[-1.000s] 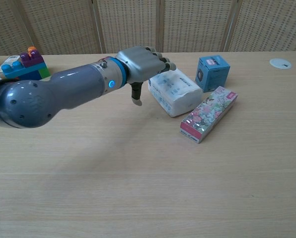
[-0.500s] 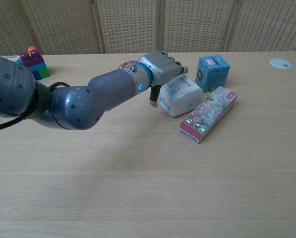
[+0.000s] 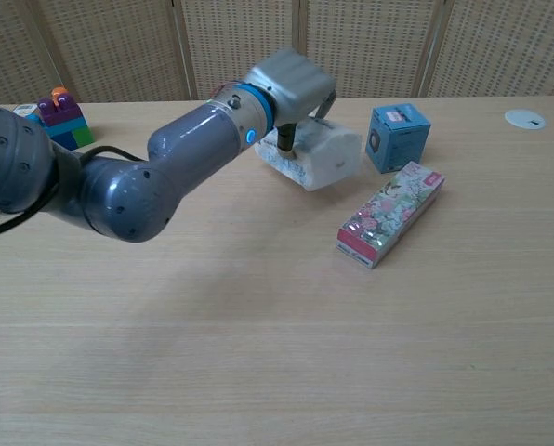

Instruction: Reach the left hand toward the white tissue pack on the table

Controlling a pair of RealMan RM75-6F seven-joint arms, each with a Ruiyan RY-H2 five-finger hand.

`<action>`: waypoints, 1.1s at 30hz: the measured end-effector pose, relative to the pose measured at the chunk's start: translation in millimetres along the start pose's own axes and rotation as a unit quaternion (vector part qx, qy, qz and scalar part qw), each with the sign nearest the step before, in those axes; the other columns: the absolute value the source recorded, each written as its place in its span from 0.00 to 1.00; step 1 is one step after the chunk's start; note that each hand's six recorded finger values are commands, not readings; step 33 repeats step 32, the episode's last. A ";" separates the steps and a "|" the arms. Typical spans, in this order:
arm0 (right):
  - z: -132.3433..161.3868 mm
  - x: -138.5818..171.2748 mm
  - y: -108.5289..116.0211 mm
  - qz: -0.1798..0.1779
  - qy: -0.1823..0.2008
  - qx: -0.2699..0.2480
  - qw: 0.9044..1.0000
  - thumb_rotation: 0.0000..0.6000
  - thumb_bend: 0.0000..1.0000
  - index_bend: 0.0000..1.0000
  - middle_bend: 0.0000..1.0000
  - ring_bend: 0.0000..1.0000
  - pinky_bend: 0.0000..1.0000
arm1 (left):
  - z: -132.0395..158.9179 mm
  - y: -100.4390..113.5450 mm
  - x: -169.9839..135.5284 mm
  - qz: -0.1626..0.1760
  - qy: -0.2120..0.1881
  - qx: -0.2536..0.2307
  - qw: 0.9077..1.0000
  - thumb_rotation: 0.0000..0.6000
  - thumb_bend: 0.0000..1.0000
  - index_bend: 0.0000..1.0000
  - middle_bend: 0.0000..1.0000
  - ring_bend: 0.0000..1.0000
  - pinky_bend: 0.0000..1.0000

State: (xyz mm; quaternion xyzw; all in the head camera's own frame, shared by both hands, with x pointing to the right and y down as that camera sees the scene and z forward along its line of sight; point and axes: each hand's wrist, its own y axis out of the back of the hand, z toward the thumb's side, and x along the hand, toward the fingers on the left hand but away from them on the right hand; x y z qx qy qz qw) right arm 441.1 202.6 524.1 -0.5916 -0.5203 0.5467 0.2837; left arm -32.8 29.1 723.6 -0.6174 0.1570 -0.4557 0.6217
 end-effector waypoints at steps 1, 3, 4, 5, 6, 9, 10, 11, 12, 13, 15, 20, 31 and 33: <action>1.1 0.4 -0.5 0.000 0.002 0.001 1.000 1.00 0.00 0.00 0.00 0.00 0.00 | -3.4 1.5 -1.4 0.002 0.000 0.000 1.000 1.00 0.28 0.84 1.00 0.87 0.82; 3.4 0.9 -1.6 0.002 0.005 0.002 1.000 1.00 0.00 0.00 0.00 0.00 0.00 | -10.5 5.5 -5.5 0.008 0.000 0.000 1.000 1.00 0.27 0.84 1.00 0.87 0.82; 4.1 1.0 -2.2 0.002 0.006 0.002 1.000 1.00 0.00 0.00 0.00 0.00 0.00 | -13.6 7.6 -7.4 0.010 -0.001 0.001 1.000 1.00 0.27 0.84 1.00 0.87 0.82; 4.9 0.9 -3.1 0.004 0.007 0.002 1.000 1.00 0.00 0.00 0.00 0.00 0.00 | -16.9 9.9 -9.5 0.013 -0.001 0.002 1.000 1.00 0.27 0.84 1.00 0.87 0.82; 5.2 0.8 -3.7 0.005 0.007 0.002 1.000 1.00 0.00 0.00 0.00 0.00 0.00 | -21.8 13.2 -12.4 0.016 0.000 0.004 1.000 1.00 0.27 0.84 1.00 0.87 0.82; 6.2 0.6 -5.0 0.008 0.009 0.001 1.000 1.00 0.00 0.00 0.00 0.00 0.00 | -36.5 23.3 -20.9 0.026 0.003 0.012 1.000 1.00 0.27 0.84 1.00 0.87 0.82; 6.6 0.7 -5.1 0.008 0.010 0.002 1.000 1.00 0.00 0.00 0.00 0.00 0.00 | -41.6 26.8 -23.8 0.029 0.005 0.014 0.999 1.00 0.27 0.84 1.00 0.87 0.82; 7.3 0.9 -5.2 0.008 0.011 0.002 1.000 1.00 0.00 0.00 0.00 0.00 0.00 | -46.9 30.6 -26.9 0.032 0.007 0.016 0.999 1.00 0.27 0.84 1.00 0.87 0.82; 8.0 1.2 -5.4 0.009 0.012 0.002 1.000 1.00 0.00 0.00 0.00 0.00 0.00 | -54.5 35.9 -31.3 0.037 0.010 0.019 0.999 1.00 0.27 0.84 1.00 0.87 0.82; 8.8 1.6 -5.7 0.010 0.014 0.001 1.000 1.00 0.00 0.00 0.00 0.00 0.00 | -60.3 40.1 -34.8 0.040 0.013 0.020 0.999 1.00 0.27 0.84 1.00 0.87 0.82; 10.7 2.9 -5.9 0.011 0.017 0.000 1.000 1.00 0.00 0.00 0.00 0.00 0.00 | -75.0 50.8 -43.8 0.047 0.020 0.025 0.998 1.00 0.27 0.84 1.00 0.87 0.82; 16.5 6.7 -5.6 0.010 0.027 0.000 1.000 1.00 0.00 0.00 0.00 0.00 0.00 | -111.6 78.9 -67.6 0.065 0.041 0.036 0.996 1.00 0.27 0.84 1.00 0.87 0.82; 21.8 13.5 -0.6 0.006 0.037 -0.007 0.999 1.00 0.00 0.00 0.00 0.00 0.00 | -186.3 140.7 -126.0 0.097 0.100 0.064 0.988 1.00 0.27 0.84 1.00 0.86 0.82; 22.1 14.0 -0.2 0.006 0.038 -0.007 0.999 1.00 0.00 0.00 0.00 0.00 0.00 | -189.9 143.2 -129.5 0.097 0.104 0.065 0.988 1.00 0.27 0.84 1.00 0.86 0.82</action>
